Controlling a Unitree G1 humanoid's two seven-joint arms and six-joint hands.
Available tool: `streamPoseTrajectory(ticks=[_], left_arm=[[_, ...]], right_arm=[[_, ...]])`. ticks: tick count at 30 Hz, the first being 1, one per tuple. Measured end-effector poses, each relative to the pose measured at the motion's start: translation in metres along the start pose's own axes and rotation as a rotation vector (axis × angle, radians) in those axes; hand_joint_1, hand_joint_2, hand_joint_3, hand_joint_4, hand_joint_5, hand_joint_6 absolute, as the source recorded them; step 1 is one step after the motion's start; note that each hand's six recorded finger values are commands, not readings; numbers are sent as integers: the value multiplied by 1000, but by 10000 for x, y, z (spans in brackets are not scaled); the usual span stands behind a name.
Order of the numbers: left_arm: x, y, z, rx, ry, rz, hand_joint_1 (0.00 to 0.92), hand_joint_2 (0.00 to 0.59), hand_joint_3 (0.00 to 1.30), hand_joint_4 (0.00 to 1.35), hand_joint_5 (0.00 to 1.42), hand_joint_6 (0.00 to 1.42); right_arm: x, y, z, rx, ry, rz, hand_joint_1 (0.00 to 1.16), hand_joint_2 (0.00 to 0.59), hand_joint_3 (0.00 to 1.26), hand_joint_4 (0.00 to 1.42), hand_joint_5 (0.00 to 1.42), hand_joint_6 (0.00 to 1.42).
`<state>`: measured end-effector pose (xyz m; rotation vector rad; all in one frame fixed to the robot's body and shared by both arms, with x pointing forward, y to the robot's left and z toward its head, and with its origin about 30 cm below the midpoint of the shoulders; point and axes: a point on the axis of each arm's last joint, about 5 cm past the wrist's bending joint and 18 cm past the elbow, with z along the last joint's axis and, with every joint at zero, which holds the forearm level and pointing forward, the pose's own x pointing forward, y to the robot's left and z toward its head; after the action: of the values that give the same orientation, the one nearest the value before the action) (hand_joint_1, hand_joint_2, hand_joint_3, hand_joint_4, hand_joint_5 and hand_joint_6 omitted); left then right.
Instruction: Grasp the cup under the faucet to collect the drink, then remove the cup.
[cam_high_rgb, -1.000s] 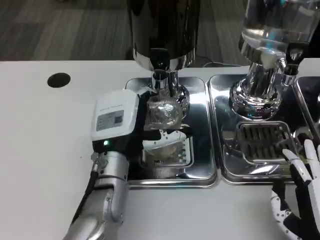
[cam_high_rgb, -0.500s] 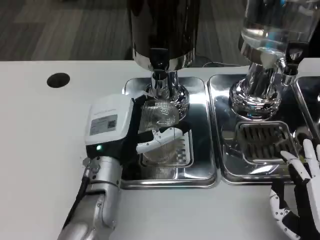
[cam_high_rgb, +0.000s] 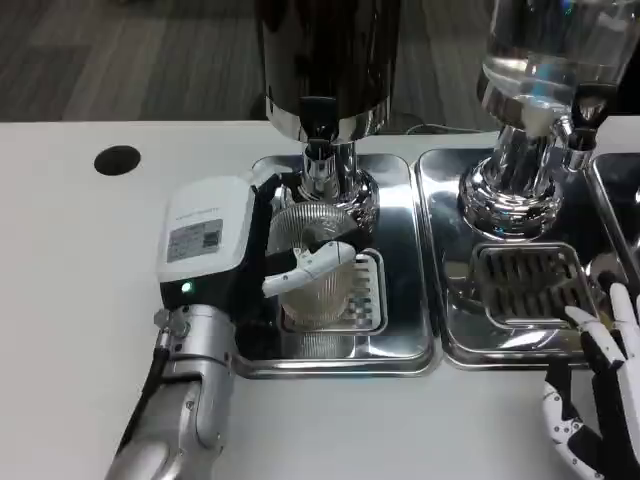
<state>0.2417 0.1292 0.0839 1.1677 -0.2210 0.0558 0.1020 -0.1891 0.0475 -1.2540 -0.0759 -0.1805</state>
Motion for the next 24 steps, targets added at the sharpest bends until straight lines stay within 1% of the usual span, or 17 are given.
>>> streamPoseTrajectory(ticks=[1, 2, 3, 5, 7, 9, 12, 13, 16, 17, 19, 21, 22, 24], left_arm=[[-7, 11, 3, -6, 0, 8, 0, 31, 326, 262, 391, 434], [-32, 35, 14, -20, -5, 32, 0, 30, 326, 264, 391, 432], [-60, 75, 40, -41, -19, 72, 0, 30, 326, 264, 391, 430], [-78, 126, 58, -57, -30, 111, 0, 34, 300, 239, 374, 398], [-111, 220, 45, -69, -42, 162, 0, 34, 275, 212, 362, 370], [-137, 296, 24, -70, -47, 194, 0, 37, 264, 200, 359, 362], [-152, 368, 9, -73, -49, 218, 0, 39, 255, 188, 352, 359], [-166, 412, 7, -75, -63, 233, 0, 39, 252, 185, 341, 350], [-177, 460, 3, -94, -69, 233, 0, 39, 242, 174, 331, 328], [-176, 510, 16, -117, -88, 239, 0, 39, 242, 174, 331, 327], [-162, 578, 51, -125, -124, 251, 0, 47, 247, 174, 325, 327], [-141, 603, 71, -129, -137, 233, 0, 49, 262, 186, 330, 333], [-110, 626, 90, -128, -150, 208, 0, 49, 273, 199, 334, 337], [-61, 658, 124, -142, -168, 186, 0, 57, 294, 222, 354, 355]], right_arm=[[-3, 2, -3, 1, 1, 2, 431, 545, 281, 10, 0, 79], [-9, 3, -7, 2, 2, 3, 431, 545, 281, 10, 0, 79], [-14, 3, -14, 2, 7, 5, 431, 545, 281, 10, 0, 79], [-12, 2, -19, 1, 8, 4, 431, 545, 278, 11, 0, 79], [-13, -3, -27, -1, 9, 3, 430, 544, 265, 11, 0, 79], [-12, -8, -33, -3, 10, 1, 429, 544, 261, 11, 0, 79], [-8, -19, -25, -2, 5, -5, 429, 544, 260, 11, 0, 79], [-5, -27, -17, -2, 1, -10, 429, 544, 260, 11, 0, 79], [-3, -33, -11, -4, -4, -14, 429, 544, 260, 11, 0, 80], [-11, -32, -10, -4, -3, -12, 429, 544, 260, 11, 0, 80], [-18, -29, -7, -4, -4, -10, 428, 544, 260, 11, 0, 81], [-25, -27, -7, -4, -3, -7, 428, 544, 259, 11, 0, 81], [-43, -27, -6, -3, 0, -4, 428, 544, 259, 11, 0, 81], [-81, -23, -10, -2, 8, 5, 428, 544, 259, 11, 0, 81]])
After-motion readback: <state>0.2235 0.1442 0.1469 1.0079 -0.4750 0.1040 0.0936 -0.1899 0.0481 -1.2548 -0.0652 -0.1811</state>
